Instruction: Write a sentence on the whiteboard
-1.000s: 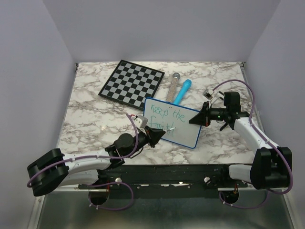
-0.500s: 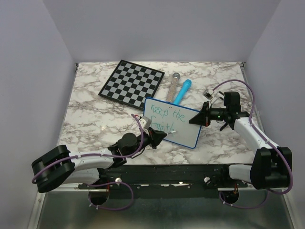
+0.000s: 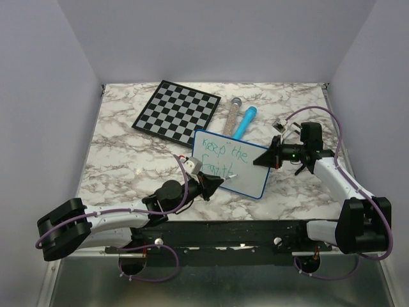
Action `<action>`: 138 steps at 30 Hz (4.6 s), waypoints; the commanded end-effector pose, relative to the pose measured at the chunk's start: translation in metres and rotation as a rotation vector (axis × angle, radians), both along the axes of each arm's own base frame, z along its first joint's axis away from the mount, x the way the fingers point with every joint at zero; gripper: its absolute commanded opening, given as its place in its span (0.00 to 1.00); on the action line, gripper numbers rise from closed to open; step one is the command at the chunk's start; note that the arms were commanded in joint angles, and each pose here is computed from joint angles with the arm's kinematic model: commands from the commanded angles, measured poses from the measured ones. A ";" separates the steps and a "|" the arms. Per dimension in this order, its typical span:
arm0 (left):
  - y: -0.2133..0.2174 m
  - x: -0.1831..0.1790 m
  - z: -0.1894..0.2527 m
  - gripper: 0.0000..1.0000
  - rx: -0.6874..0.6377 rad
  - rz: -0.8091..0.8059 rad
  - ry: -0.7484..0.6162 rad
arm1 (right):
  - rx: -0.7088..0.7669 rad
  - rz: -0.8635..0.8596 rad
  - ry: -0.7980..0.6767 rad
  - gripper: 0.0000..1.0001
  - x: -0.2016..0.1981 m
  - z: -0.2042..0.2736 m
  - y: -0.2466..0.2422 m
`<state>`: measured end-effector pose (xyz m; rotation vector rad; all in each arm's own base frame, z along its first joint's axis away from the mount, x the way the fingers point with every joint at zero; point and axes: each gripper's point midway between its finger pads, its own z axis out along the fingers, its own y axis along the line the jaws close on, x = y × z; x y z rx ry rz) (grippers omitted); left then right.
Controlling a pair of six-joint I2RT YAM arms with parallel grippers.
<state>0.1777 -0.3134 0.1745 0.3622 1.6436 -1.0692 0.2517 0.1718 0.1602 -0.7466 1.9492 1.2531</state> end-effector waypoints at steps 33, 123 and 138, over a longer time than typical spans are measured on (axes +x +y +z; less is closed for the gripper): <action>-0.028 0.010 -0.009 0.00 0.107 0.039 -0.018 | 0.051 0.036 -0.049 0.01 0.002 0.019 0.006; -0.026 0.021 -0.016 0.00 0.114 0.037 0.041 | 0.051 0.035 -0.057 0.01 0.002 0.020 0.006; -0.025 0.012 -0.042 0.00 0.193 0.001 0.122 | 0.052 0.037 -0.058 0.01 0.002 0.021 0.006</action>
